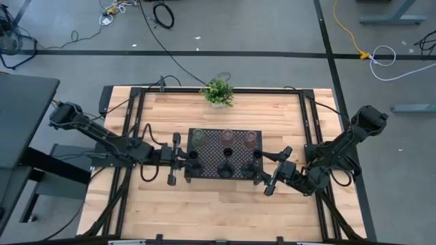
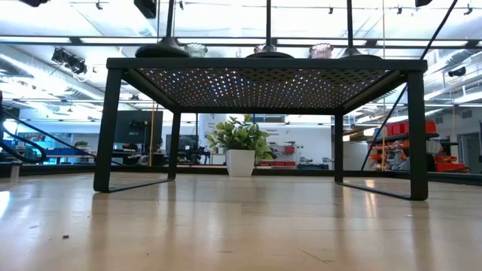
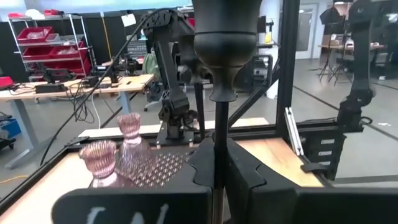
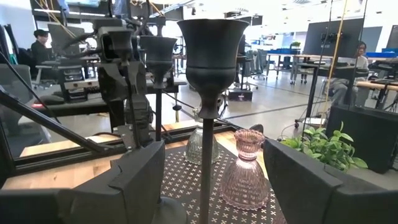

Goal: Pick & Place candle stick holders
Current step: Put the black candle holder on the shelf aligned with the other black candle holder

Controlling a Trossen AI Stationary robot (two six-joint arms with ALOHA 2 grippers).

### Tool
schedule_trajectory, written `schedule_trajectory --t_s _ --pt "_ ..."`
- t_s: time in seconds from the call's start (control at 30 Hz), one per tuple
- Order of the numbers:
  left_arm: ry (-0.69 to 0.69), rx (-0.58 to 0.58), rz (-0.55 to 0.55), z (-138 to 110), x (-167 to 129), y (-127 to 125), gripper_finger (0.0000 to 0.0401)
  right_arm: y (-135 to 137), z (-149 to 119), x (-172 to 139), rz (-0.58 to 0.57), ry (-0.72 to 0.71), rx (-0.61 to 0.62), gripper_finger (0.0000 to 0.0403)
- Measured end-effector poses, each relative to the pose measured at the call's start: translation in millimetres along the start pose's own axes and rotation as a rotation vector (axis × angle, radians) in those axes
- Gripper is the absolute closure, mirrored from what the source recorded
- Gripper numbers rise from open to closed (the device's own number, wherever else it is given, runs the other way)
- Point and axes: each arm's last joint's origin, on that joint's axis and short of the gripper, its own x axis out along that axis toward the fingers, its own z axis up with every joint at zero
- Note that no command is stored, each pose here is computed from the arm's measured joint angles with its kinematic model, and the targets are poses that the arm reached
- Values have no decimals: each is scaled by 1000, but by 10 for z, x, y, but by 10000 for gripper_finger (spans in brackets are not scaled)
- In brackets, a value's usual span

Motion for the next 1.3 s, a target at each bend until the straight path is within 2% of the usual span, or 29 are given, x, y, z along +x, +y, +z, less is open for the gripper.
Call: schedule_trajectory --t_s 0.37,0.73,0.97,1.3 --pt "-42 -4 -16 -74 3 119 388 0 0 0 0 0 0 130" --pt "-37 -25 -51 -84 7 120 388 0 -1 -1 0 1 -1 130" --pt "-31 -42 -68 -90 7 115 368 0 -2 -1 0 1 -2 130" --pt "-32 -23 -64 -90 7 116 376 0 -2 0 0 1 -2 130"
